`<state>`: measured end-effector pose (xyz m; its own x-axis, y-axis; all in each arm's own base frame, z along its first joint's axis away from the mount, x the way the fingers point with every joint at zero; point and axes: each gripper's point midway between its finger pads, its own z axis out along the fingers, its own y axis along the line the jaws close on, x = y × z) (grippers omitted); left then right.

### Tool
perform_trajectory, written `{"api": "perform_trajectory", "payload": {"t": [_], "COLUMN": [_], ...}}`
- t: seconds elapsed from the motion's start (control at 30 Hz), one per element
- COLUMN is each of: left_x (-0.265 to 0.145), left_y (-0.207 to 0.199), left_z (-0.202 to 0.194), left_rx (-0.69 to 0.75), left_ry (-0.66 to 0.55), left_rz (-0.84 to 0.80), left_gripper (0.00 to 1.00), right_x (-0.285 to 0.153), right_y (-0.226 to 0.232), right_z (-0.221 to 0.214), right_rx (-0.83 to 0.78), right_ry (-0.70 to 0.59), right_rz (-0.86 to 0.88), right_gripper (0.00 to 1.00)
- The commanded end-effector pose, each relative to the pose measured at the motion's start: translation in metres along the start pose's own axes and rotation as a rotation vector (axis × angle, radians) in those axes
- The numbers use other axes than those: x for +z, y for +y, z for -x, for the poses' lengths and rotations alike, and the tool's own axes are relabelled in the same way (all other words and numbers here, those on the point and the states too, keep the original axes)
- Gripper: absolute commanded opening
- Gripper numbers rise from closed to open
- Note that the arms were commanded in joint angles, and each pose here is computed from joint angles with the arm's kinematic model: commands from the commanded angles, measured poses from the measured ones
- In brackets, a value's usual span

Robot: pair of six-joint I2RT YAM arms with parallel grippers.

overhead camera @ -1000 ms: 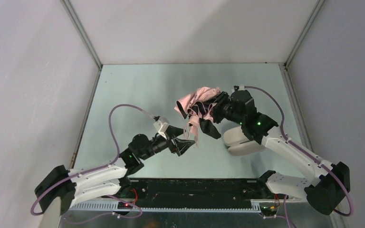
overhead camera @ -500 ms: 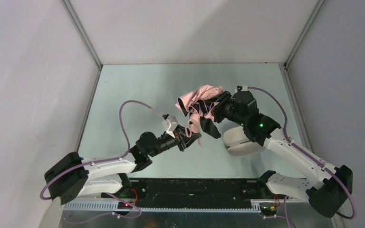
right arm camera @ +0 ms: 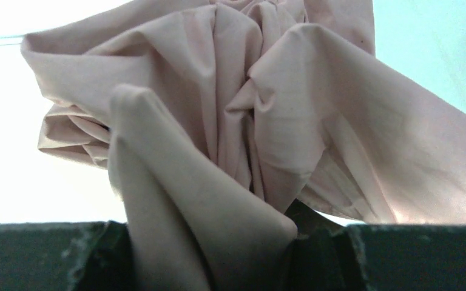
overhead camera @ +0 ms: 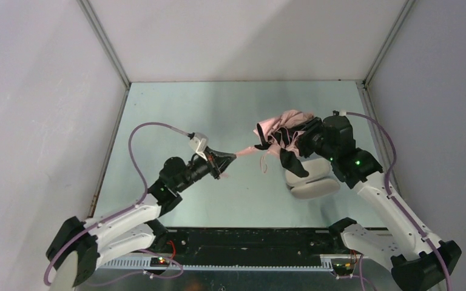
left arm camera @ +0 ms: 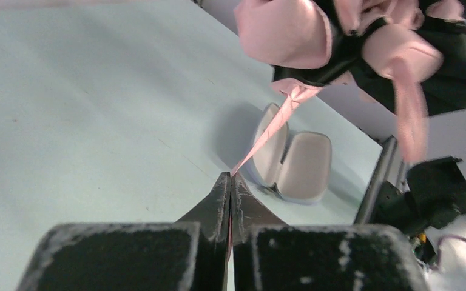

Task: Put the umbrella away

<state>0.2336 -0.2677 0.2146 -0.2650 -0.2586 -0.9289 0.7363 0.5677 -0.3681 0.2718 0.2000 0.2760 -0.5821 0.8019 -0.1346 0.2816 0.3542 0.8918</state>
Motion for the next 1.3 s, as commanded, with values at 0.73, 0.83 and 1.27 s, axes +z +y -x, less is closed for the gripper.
{"api": "perform_trajectory", "payload": {"t": [0.73,0.83,1.27], "left_x": [-0.007,0.001,0.005], "left_y": [-0.009,-0.025,-0.053], "left_z": [0.004,0.018,0.020], "left_rx": [-0.007,-0.017,0.160], "left_ry": [0.030,0.010,0.077], "left_rz": [0.020,-0.052,-0.199], "left_gripper": [0.86,0.99,1.00], "right_x": [-0.001,0.010,0.049], "right_y": [0.030,0.017,-0.021], "right_z": [0.006,-0.005,-0.037], "right_rx": [0.046,0.061,0.061], "right_ry": [-0.008,-0.002,0.016], "right_rz": [0.065,0.002,-0.168], "right_gripper": [0.00,0.00,0.00]}}
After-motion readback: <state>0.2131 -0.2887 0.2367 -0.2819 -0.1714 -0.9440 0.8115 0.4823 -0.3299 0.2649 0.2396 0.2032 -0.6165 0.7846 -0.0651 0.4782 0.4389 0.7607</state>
